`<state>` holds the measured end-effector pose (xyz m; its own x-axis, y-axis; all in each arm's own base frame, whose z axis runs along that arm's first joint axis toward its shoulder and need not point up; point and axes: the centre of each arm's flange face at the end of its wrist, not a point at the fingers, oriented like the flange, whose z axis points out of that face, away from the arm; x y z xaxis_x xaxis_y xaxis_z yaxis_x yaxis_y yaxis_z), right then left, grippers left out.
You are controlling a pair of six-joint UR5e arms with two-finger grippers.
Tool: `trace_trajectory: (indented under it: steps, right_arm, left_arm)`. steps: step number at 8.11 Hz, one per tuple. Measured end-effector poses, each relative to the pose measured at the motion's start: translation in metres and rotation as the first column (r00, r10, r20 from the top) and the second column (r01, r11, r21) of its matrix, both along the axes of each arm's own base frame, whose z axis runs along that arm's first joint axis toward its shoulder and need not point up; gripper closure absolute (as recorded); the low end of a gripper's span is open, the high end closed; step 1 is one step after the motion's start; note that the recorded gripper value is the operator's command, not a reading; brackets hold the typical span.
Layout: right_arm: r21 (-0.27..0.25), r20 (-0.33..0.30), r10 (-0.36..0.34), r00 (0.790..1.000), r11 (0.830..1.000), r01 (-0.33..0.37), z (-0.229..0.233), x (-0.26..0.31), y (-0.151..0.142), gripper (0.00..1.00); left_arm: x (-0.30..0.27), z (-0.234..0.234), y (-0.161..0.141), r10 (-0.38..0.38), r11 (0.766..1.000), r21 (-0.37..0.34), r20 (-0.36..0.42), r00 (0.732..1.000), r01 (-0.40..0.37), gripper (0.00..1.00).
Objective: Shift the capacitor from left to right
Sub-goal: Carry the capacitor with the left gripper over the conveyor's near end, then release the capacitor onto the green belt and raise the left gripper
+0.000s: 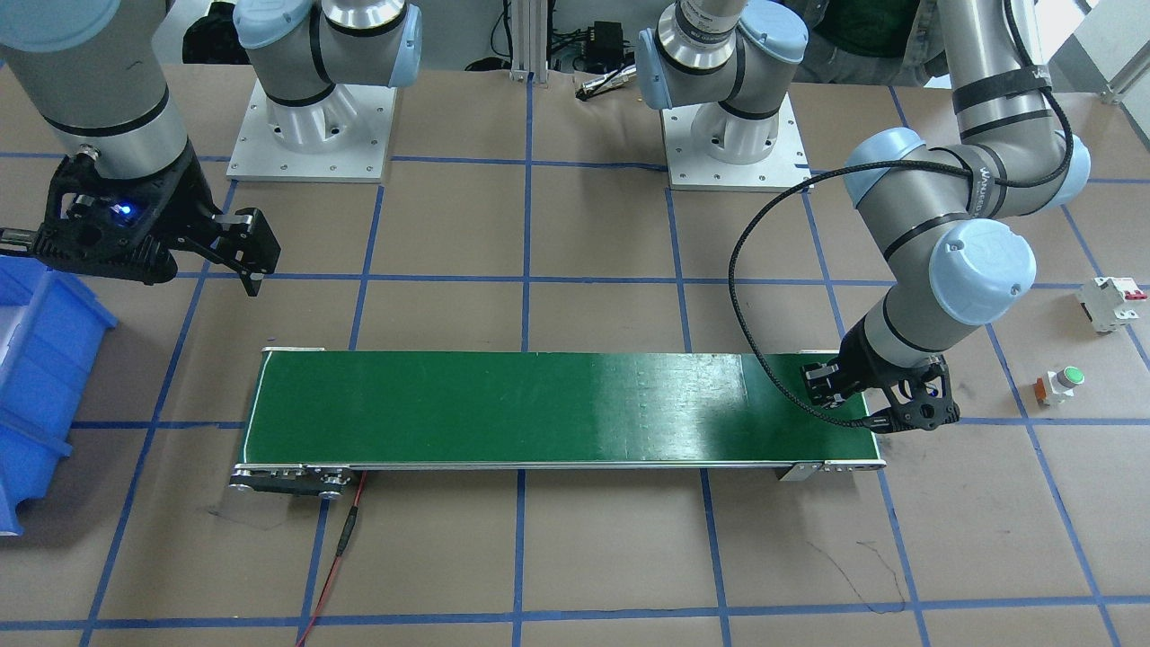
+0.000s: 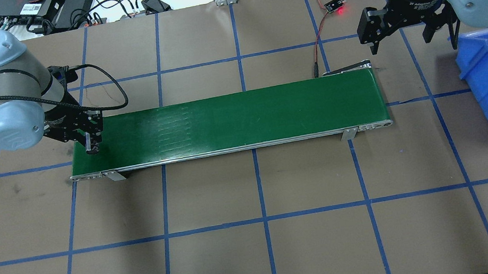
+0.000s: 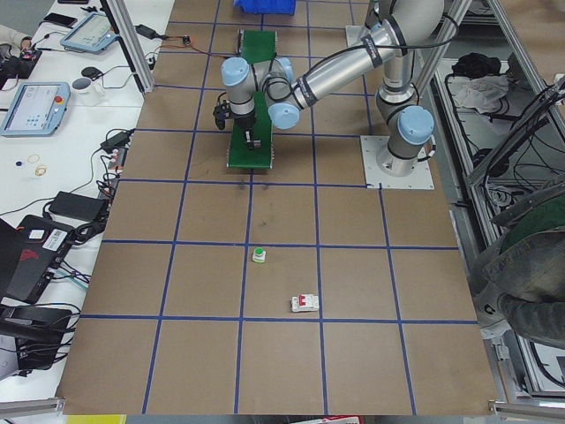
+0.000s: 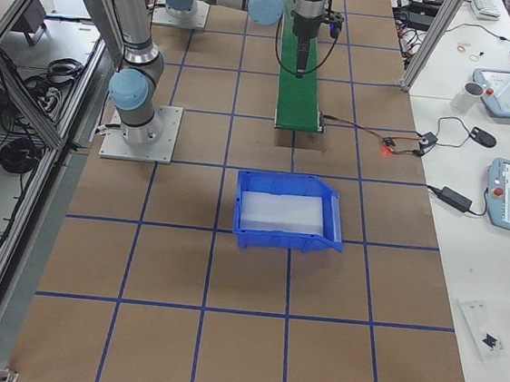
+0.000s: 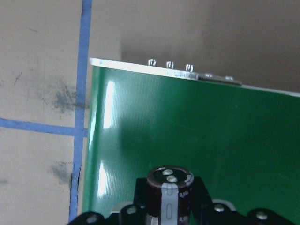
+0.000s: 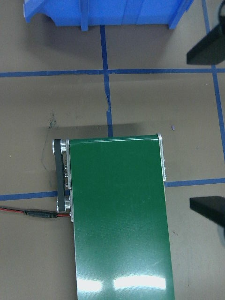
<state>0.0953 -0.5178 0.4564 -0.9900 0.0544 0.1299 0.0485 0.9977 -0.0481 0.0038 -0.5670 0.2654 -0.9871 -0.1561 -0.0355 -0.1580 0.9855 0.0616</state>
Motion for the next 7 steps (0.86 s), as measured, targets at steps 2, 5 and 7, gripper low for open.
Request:
trace_trajectory:
  steps: [2,5,7]
  right_arm:
    - [0.0,0.001,0.0,1.0,1.0,0.0,0.0,0.0,0.0,0.0]
    - [0.0,0.0,0.0,1.0,1.0,0.0,0.0,0.0,0.0,0.0]
    - [0.001,0.0,0.0,1.0,1.0,0.0,0.0,0.0,0.0,0.0]
  left_arm:
    - [0.001,-0.005,-0.011,-0.011,0.999,-0.04,0.013,1.0,0.011,0.79]
    - [0.001,-0.007,-0.016,-0.018,0.998,-0.066,0.023,1.0,0.019,0.58]
    - [0.001,-0.007,-0.017,-0.017,0.997,-0.068,0.022,1.0,0.019,0.0]
